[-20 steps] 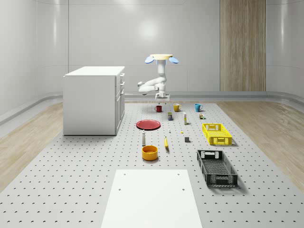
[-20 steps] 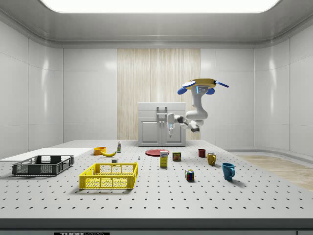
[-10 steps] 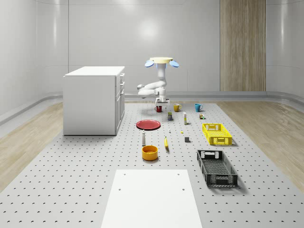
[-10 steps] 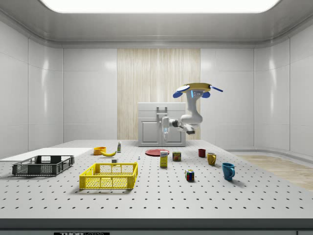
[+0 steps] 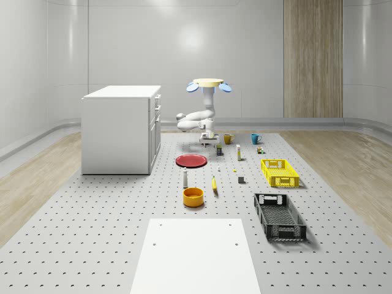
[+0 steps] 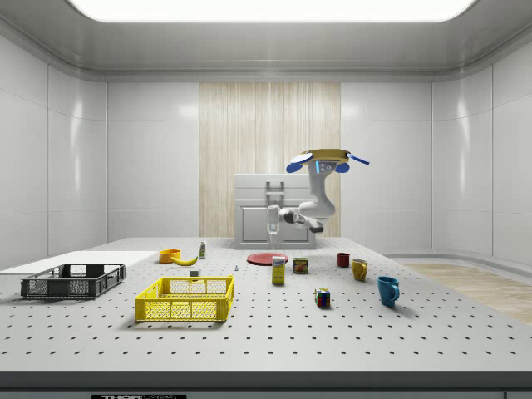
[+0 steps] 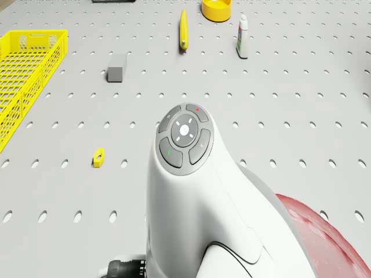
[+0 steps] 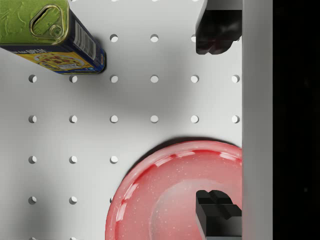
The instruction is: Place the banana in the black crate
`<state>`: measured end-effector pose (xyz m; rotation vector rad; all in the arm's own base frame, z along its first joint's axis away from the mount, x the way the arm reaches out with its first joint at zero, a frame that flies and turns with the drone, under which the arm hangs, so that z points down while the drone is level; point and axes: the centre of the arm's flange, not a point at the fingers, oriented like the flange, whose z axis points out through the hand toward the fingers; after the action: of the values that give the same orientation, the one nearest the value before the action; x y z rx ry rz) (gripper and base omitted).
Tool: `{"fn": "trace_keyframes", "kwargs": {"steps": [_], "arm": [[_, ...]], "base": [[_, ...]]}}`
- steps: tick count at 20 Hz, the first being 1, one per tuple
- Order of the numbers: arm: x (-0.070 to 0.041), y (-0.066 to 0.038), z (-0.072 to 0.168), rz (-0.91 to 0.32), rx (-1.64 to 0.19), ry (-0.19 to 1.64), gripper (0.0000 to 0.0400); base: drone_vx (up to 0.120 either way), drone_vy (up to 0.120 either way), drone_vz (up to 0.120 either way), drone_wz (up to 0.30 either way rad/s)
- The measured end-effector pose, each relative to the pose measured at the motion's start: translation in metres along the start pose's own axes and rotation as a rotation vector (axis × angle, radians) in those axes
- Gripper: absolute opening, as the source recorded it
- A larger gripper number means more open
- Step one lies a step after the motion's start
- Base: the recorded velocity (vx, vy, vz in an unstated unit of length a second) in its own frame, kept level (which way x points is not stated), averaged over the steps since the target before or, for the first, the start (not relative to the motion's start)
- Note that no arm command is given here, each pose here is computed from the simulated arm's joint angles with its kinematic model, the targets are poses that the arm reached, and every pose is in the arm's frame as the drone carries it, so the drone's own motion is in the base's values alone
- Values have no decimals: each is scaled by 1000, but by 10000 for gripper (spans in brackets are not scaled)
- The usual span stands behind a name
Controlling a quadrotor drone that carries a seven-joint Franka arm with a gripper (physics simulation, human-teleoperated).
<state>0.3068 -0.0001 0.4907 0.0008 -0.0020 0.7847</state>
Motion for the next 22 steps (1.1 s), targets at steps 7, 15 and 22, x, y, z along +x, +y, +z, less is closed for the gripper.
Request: {"fn": "trace_keyframes", "kwargs": {"steps": [7, 15, 22], "arm": [[0, 0, 0, 0, 0, 0, 400], [0, 0, 0, 0, 0, 0, 400], [0, 0, 0, 0, 0, 0, 400]], "base": [[120, 0, -120, 0], [120, 0, -30, 0], [120, 0, 0, 0]]}}
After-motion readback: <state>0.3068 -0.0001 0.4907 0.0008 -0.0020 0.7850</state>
